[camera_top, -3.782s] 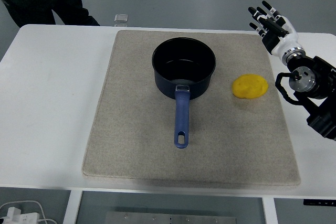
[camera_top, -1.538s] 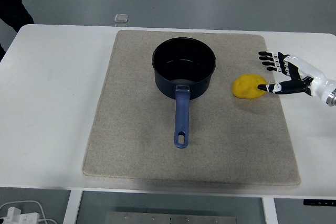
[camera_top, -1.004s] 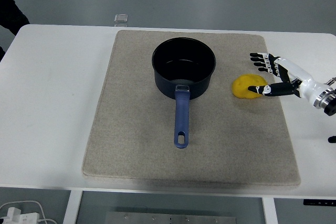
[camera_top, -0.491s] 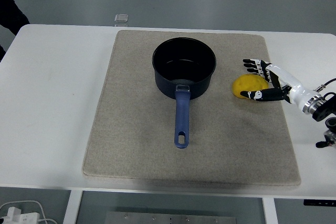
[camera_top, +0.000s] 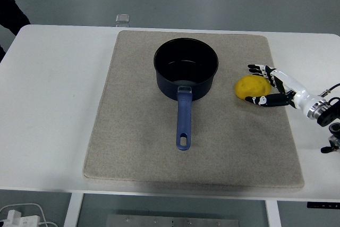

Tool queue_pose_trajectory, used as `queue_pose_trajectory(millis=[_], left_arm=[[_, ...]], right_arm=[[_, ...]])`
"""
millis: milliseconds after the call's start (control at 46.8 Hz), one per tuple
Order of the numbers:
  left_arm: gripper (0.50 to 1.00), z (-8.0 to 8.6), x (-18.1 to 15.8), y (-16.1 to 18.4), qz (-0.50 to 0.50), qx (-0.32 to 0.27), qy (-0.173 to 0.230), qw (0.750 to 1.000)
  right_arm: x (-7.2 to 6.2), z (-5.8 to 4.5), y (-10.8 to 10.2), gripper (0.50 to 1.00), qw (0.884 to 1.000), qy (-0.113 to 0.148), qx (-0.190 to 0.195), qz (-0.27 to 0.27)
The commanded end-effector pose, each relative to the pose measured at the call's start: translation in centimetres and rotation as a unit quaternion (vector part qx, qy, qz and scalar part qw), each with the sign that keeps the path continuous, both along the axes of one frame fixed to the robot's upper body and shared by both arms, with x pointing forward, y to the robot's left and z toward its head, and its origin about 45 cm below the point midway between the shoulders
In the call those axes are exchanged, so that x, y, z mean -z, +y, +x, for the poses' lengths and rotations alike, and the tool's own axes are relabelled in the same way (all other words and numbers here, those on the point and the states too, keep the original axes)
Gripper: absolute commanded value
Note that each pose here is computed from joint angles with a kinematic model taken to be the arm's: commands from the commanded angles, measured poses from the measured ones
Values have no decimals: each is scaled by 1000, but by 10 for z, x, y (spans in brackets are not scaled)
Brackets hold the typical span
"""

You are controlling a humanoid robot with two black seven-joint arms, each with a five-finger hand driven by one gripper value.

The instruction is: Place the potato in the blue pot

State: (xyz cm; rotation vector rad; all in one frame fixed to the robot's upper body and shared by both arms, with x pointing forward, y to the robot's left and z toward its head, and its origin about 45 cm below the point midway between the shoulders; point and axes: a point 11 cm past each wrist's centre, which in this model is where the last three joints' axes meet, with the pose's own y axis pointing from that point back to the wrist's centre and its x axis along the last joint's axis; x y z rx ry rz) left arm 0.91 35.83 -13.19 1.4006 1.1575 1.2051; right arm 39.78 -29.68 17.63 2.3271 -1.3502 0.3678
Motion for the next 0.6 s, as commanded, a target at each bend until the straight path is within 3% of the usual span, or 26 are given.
queue_pose_trajectory(millis=[0, 214, 577], left_arm=[[996, 0, 0, 0, 0, -1, 0, 1000], [996, 0, 0, 0, 0, -1, 0, 1000], [996, 0, 0, 0, 0, 0, 0, 1000]], right_arm=[[2, -1, 2, 787, 1000, 3, -1, 1], [5, -1, 7, 721, 1000, -1, -2, -6], [1, 2, 7, 527, 1000, -7, -1, -7]])
